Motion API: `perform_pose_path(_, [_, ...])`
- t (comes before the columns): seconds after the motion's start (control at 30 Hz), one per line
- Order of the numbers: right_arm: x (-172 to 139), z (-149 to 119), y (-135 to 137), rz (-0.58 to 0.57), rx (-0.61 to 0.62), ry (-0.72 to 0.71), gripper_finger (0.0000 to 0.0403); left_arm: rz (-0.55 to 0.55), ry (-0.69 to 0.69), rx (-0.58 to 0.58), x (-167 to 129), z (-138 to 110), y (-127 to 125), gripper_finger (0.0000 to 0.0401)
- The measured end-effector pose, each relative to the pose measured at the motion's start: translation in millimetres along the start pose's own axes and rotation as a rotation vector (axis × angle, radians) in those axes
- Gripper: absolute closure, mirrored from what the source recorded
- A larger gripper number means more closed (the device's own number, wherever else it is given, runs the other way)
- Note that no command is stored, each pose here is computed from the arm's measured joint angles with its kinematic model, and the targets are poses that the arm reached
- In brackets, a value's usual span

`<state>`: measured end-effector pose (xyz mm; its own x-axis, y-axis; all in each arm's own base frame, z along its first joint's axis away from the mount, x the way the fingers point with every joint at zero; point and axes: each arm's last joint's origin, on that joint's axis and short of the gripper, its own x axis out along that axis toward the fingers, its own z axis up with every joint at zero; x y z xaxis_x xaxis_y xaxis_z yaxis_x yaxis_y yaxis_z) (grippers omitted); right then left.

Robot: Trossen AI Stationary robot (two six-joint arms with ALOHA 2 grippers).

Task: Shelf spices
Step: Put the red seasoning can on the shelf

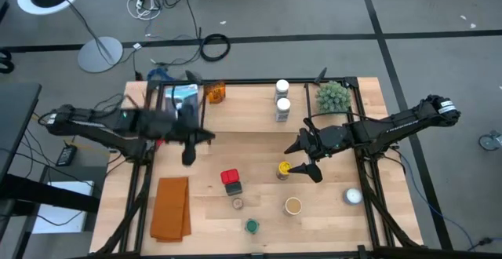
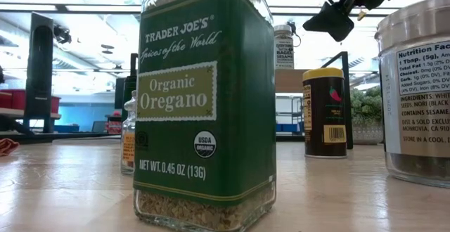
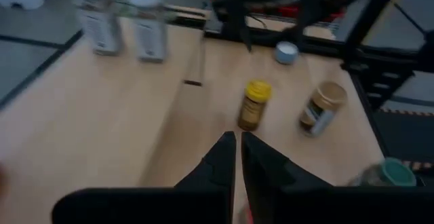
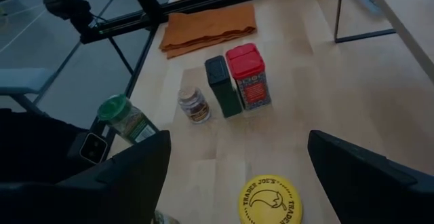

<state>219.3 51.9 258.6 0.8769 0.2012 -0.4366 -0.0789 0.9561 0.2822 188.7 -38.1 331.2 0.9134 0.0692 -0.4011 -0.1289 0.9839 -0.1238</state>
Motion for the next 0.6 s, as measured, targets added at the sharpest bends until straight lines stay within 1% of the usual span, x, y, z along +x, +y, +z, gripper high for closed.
perform_pose_path(0.13, [0.0,-0.6,2.5,0.011,-0.008,0.001,0.0057,0.001,-0.023,0.021,10.7,-31.0,-18.3,0.0371])
perform_pose_path(0.23, [0.0,-0.7,3.2,0.013,-0.026,0.000,0.0057,-0.006,-0.034,0.018,16.5,-46.8,-26.4,0.0371])
perform_pose_path(0.37, [0.0,-0.3,3.3,0.015,-0.034,-0.004,0.0057,-0.046,-0.051,-0.006,20.7,-63.3,-32.3,0.0371])
perform_pose_path(0.5, [-0.2,3.6,4.5,0.023,-0.033,-0.045,0.0057,-0.076,-0.071,-0.012,24.7,-78.4,-34.6,0.0371])
perform_pose_path(0.6, [-0.3,5.2,5.0,0.028,-0.033,-0.062,0.0057,-0.076,-0.063,-0.007,27.2,-88.5,-32.9,0.0371])
